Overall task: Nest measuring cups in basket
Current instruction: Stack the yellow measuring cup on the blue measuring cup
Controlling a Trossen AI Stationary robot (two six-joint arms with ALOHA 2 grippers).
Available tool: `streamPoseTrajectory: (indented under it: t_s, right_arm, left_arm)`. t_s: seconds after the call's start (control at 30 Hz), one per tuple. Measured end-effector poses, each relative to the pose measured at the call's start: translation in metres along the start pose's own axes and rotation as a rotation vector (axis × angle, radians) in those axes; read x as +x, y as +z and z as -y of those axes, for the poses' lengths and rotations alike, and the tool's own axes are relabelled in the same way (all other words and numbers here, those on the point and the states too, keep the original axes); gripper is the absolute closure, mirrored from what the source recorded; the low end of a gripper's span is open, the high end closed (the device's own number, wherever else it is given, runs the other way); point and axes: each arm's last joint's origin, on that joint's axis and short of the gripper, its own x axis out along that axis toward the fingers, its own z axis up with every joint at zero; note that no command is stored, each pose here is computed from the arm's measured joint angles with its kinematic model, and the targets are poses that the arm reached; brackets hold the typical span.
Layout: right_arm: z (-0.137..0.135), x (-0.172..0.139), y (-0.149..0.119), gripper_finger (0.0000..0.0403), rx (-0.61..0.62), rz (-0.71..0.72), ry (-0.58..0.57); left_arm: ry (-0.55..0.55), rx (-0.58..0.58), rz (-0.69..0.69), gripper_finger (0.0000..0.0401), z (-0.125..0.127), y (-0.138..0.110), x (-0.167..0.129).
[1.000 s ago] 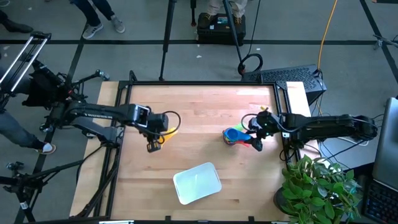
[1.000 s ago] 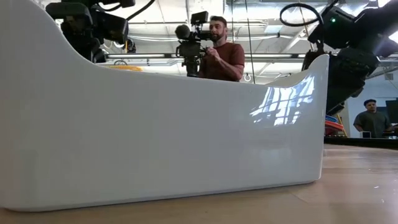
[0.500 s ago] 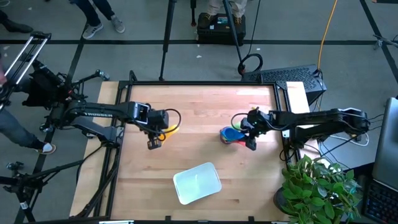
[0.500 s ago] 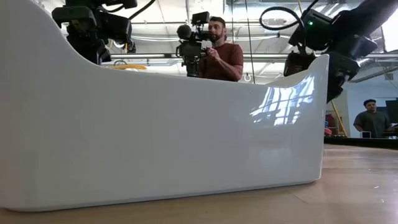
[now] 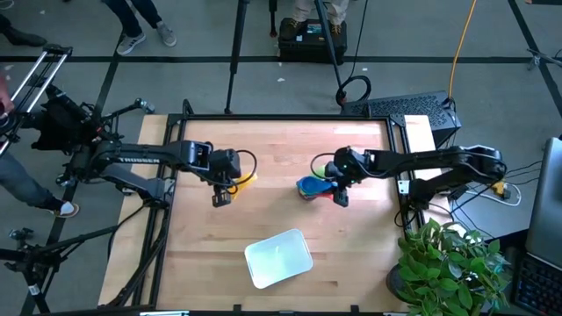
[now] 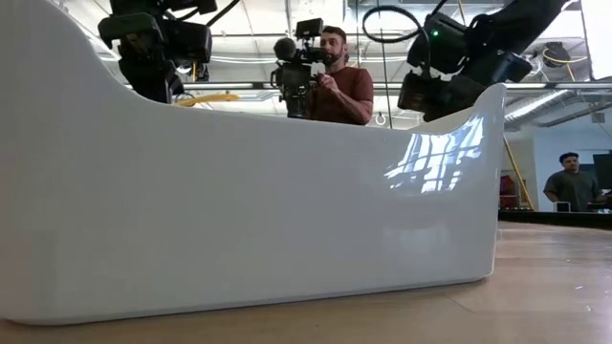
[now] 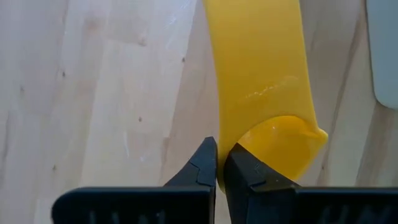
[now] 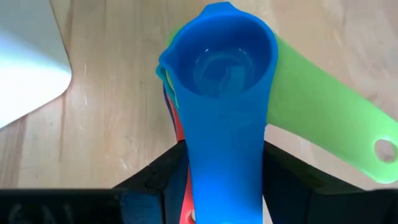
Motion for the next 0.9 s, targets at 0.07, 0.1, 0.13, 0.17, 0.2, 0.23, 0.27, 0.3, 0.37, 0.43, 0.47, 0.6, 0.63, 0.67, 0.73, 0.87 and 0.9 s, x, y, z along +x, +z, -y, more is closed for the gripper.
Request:
streamPoseTrajectory:
  t_s: [0.07, 0.1, 0.13, 0.17, 0.2, 0.23, 0.27, 0.3, 0.37, 0.43, 0.47, 0.6, 0.63, 0.67, 0.73, 0.87, 0.9]
  right_arm:
    - [0.0, 0.005, 0.001, 0.0237, 0.003, -0.018, 0.029]
    - [0.0, 0.007, 0.0, 0.0237, 0.005, -0.03, 0.044]
    - [0.0, 0.009, 0.0, 0.0237, 0.007, -0.04, 0.052]
    - [0.0, 0.01, 0.0, 0.0236, 0.007, -0.04, 0.056]
    - [0.0, 0.01, 0.0, 0.0236, 0.007, -0.039, 0.063]
    - [0.0, 0.01, 0.0, 0.0236, 0.009, -0.042, 0.073]
    - [-0.001, 0.008, 0.001, 0.0236, 0.012, -0.037, 0.077]
    - [-0.001, 0.006, 0.001, 0.0236, 0.012, -0.029, 0.075]
    - [-0.002, 0.0, 0.002, 0.0236, 0.014, -0.013, 0.074]
    - [-0.004, -0.007, 0.002, 0.0236, 0.019, -0.002, 0.074]
    - [-0.005, -0.011, 0.002, 0.0236, 0.021, 0.003, 0.072]
    - [-0.007, -0.023, 0.001, 0.0221, 0.025, 0.018, 0.05]
    - [-0.007, -0.023, 0.001, 0.0214, 0.026, 0.019, 0.05]
    - [-0.007, -0.023, 0.001, 0.0206, 0.028, 0.015, 0.048]
    - [-0.006, -0.022, 0.001, 0.019, 0.027, 0.013, 0.046]
    - [-0.004, -0.013, -0.001, 0.0173, 0.014, -0.022, 0.044]
    - [-0.004, -0.011, -0.001, 0.0171, 0.01, -0.024, 0.044]
  left_arm:
    - [0.003, 0.001, 0.0, 0.0393, -0.002, 0.0, 0.0]
    - [0.004, 0.001, 0.001, 0.0393, -0.003, 0.0, 0.0]
    - [0.005, 0.005, 0.003, 0.0393, -0.003, 0.001, 0.0]
    - [0.006, 0.004, 0.006, 0.0393, -0.004, 0.001, 0.0]
    - [0.005, 0.005, 0.013, 0.0393, -0.004, 0.002, 0.0]
    - [0.005, 0.007, 0.024, 0.0393, -0.005, 0.003, 0.0]
    - [0.003, 0.013, 0.037, 0.0393, -0.006, 0.004, 0.0]
    - [-0.003, 0.021, 0.052, 0.0393, -0.006, 0.006, 0.0]
    - [-0.023, 0.038, 0.089, 0.0393, -0.007, 0.009, -0.001]
    - [-0.031, 0.049, 0.127, 0.0393, -0.008, 0.013, -0.001]
    - [-0.035, 0.053, 0.138, 0.0393, -0.008, 0.015, 0.0]
    - [-0.034, 0.07, 0.139, 0.0393, -0.011, 0.024, 0.003]
    - [-0.035, 0.078, 0.138, 0.0393, -0.011, 0.028, 0.003]
    - [-0.035, 0.086, 0.136, 0.0393, -0.011, 0.032, 0.004]
    - [-0.034, 0.1, 0.119, 0.0393, -0.01, 0.038, 0.006]
    - [-0.032, 0.125, 0.096, 0.0393, -0.01, 0.051, 0.008]
    - [-0.032, 0.131, 0.093, 0.0393, -0.009, 0.053, 0.009]
